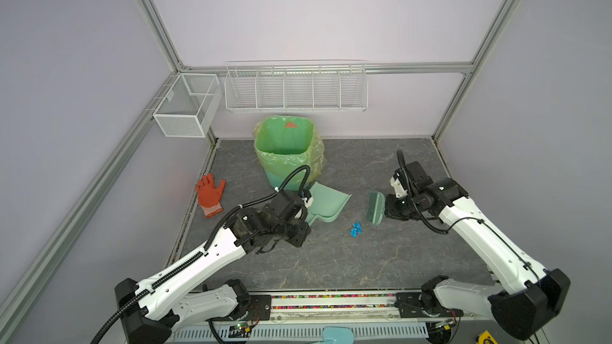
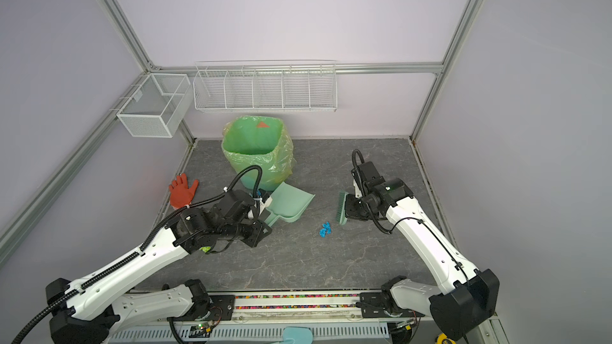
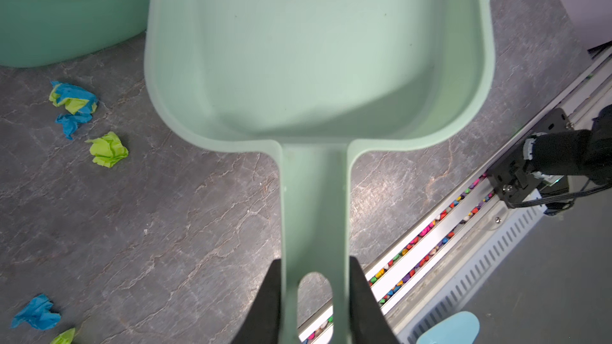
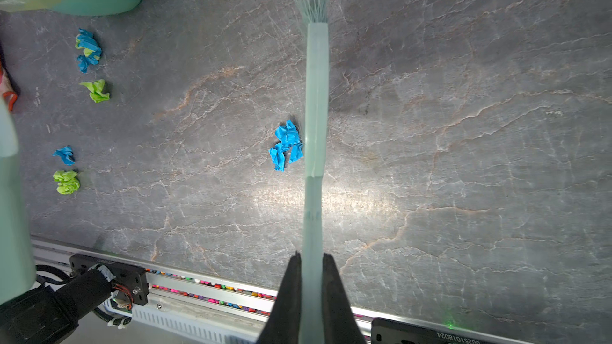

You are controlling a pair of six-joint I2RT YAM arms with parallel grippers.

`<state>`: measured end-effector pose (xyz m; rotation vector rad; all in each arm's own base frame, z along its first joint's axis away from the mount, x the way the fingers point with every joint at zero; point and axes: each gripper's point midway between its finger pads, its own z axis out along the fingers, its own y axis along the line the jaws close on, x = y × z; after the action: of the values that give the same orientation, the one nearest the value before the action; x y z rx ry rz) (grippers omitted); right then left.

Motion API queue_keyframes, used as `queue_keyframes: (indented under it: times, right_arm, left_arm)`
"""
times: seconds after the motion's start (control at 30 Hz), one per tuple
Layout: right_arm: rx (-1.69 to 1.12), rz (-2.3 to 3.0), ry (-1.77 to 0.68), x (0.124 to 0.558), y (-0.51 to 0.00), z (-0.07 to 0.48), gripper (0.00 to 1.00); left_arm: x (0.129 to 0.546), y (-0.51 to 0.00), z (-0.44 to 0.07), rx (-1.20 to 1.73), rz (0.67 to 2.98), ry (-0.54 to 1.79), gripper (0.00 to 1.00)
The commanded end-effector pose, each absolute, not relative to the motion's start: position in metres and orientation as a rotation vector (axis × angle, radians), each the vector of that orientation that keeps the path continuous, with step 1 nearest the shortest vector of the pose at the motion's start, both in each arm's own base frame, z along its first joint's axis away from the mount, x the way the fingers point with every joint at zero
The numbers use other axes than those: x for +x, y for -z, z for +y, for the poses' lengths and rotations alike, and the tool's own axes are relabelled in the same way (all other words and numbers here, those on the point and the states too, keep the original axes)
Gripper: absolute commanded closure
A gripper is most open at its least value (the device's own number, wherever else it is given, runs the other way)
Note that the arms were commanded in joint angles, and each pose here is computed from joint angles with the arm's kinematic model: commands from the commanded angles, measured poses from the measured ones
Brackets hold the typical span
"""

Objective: Sweep away the paper scraps from the table
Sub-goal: 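Slide the dustpan toward the blue scraps with the left gripper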

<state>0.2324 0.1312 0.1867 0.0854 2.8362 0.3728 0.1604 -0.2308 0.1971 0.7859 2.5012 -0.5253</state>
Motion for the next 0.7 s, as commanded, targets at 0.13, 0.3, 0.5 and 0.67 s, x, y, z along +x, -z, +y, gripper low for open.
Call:
queue_keyframes:
  times: [0.13, 0.3, 0.5, 0.67]
  right_arm:
    - [0.076, 2.825, -0.330, 0.231, -0.193, 0.123, 0.93]
    - [0.067, 2.816, -0.329, 0.231, -0.195, 0.122, 0.93]
    - [0.065, 2.827, -0.307, 0.233, -0.193, 0.121, 0.93]
    - [0.047, 2.856, -0.265, 0.235, -0.188, 0.120, 0.93]
  left_arm:
    - [0.142, -0.161, -0.240, 0.819, 2.596, 0.453, 1.00]
    - [0.141, -0.144, -0.237, 0.818, 2.622, 0.389, 1.00]
    - [0.134, -0.131, -0.238, 0.869, 2.646, 0.319, 1.00]
    - [0.123, -0.123, -0.243, 0.935, 2.666, 0.332, 1.00]
